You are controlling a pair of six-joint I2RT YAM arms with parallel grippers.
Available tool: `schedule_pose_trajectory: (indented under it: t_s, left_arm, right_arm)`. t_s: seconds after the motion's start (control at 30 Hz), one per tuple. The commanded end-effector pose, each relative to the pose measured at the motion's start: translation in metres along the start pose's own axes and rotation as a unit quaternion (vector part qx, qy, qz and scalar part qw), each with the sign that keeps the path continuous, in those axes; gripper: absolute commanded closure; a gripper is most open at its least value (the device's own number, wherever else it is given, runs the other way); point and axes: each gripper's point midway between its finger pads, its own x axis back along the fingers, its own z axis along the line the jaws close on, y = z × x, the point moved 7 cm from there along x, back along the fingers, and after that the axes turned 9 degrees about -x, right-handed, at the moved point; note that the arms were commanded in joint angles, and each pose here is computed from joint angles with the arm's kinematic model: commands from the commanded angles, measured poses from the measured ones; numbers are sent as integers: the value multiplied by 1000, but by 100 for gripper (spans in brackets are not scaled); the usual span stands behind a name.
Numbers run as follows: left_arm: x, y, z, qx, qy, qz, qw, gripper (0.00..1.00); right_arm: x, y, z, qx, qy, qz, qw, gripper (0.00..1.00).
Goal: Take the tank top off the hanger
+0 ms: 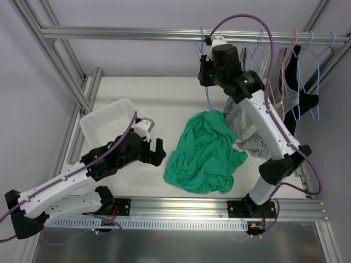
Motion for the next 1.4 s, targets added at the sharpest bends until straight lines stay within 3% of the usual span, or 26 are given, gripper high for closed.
schedule_pose_trajectory:
  t_s: [0.0,0.03,0.07,0.1,0.17,0.2,0.23,0.27,0.4,0.47,0.5,0.53,0.67,0.77,0.9,0.97,1.0,1.03,1.07,1.2,1.37]
  left_arm:
    - [0,18,-14,-8,-39,-9,999,1]
    - [-4,18,-16,-17,-47,-4,999,1]
    - [-7,25,-21,-19,-62,-19,998,1]
    - [-9,26,-26,-29,-87,-21,996,1]
    - [-20,35,-36,-36,-113,-38,992,1]
    - [-24,37,-40,-36,-122,-40,991,1]
    - [-37,34,-44,-39,-129,-27,991,1]
    - [-44,36,-47,-41,-132,-26,990,1]
    - [-85,41,-67,-51,-165,0,985,1]
    - [-118,25,-75,-60,-170,48,982,1]
    - [-128,31,-82,-66,-174,51,981,1]
    - [-151,14,-86,-72,-170,89,979,1]
    - [-192,-7,-113,-91,-188,137,968,1]
    - [-212,-22,-133,-114,-171,158,966,1]
    - [-231,-62,-129,-137,-78,208,965,1]
    - [-234,-83,-125,-137,-64,232,961,25]
    - [-234,-90,-123,-130,-56,243,960,43]
    - [-232,-91,-119,-126,-44,244,960,68]
    - [-228,-91,-118,-121,-34,242,962,100]
    - [-188,-69,-104,-111,6,201,973,100]
    - [-98,34,-96,-95,19,21,995,100]
  right_arm:
    - [20,-4,1,-22,8,3,1000,69]
    - [22,-5,1,-23,13,5,1000,55]
    - [29,-7,1,-24,22,5,999,50]
    - [35,-6,0,-25,23,0,999,31]
    - [58,-6,-6,-25,25,-13,999,18]
    - [68,-7,-8,-25,28,-19,999,18]
    - [78,-7,-10,-23,32,-25,999,7]
    - [88,-9,-13,-21,34,-29,999,2]
    - [156,-28,-37,-12,41,-68,997,0]
    - [178,-39,-53,-5,19,-84,996,1]
    - [208,-43,-63,-9,21,-117,993,1]
    - [210,-56,-72,-6,7,-113,994,0]
    - [251,-83,-94,1,4,-137,991,0]
    - [270,-97,-101,18,16,-123,992,1]
    - [286,-107,-103,25,40,-123,991,0]
    - [294,-110,-103,23,55,-133,989,1]
    - [297,-111,-103,23,58,-136,989,0]
    - [299,-112,-103,22,64,-138,988,1]
    - [301,-112,-103,22,65,-143,987,1]
    - [303,-114,-107,22,59,-152,986,0]
    - [296,-115,-108,22,50,-153,987,1]
